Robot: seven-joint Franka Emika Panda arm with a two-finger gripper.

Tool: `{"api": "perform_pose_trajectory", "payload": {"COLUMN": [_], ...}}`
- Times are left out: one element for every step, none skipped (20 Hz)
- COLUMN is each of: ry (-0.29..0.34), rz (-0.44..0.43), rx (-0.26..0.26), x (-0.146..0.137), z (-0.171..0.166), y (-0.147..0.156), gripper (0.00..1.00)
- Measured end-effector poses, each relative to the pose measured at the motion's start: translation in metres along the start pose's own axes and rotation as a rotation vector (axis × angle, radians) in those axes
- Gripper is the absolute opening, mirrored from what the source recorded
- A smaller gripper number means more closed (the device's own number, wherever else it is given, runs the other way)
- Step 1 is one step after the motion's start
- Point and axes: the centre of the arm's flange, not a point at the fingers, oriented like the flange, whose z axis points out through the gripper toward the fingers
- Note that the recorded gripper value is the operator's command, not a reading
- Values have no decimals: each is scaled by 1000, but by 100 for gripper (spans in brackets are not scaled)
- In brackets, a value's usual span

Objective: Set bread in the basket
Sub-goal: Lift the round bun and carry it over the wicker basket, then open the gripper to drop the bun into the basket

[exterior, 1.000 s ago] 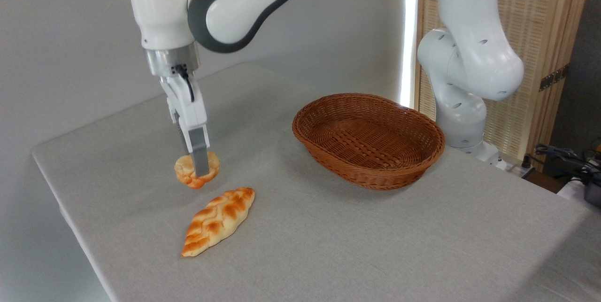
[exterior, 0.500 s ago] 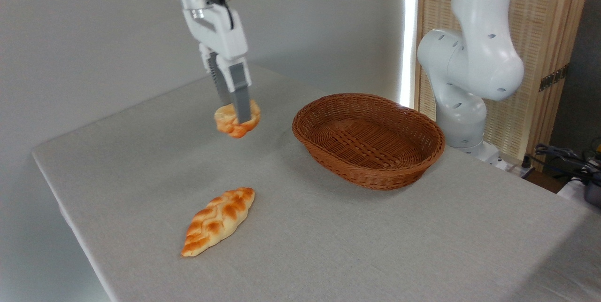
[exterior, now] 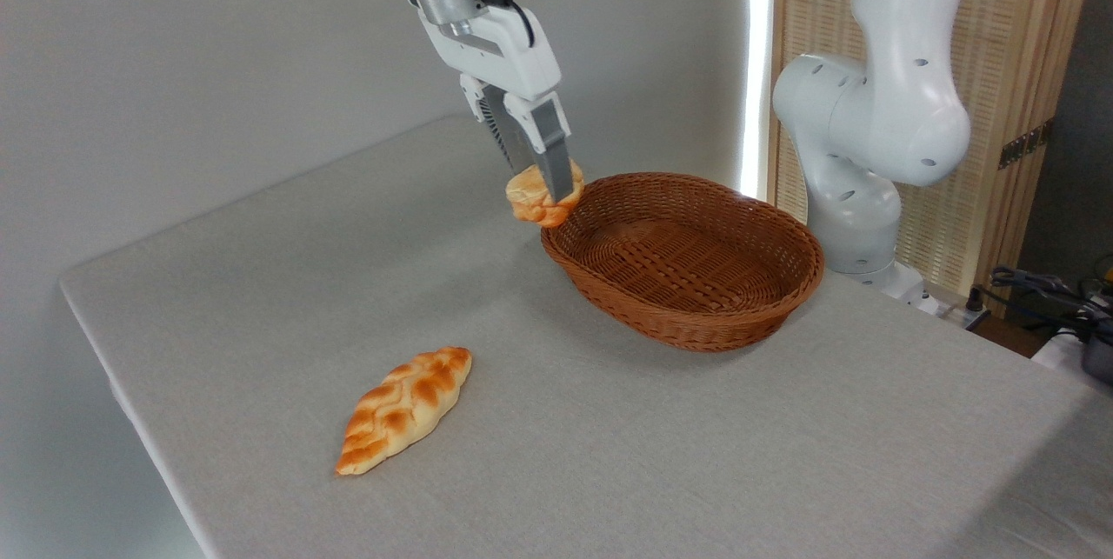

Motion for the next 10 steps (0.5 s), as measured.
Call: {"api": "perform_pose_trajectory", "payload": {"ry": [-11, -25, -38, -52, -69, -84, -95, -104, -111, -118], "rz": [-12, -17, -18, -19, -20, -21, -22, -23, -25, -25], "rx": [-18, -41, -66, -87, -110, -131, -149, -169, -188, -201], "x": [-1, -2, -3, -4, -5, -6, -6, -6, -6, -5], "z": [4, 9, 13, 19, 26, 35, 44, 52, 59, 64], "y": [2, 4, 6, 8, 9, 11, 12, 13, 14, 14], "gripper": [99, 100, 100, 100, 100, 100, 100, 100, 100, 100]}}
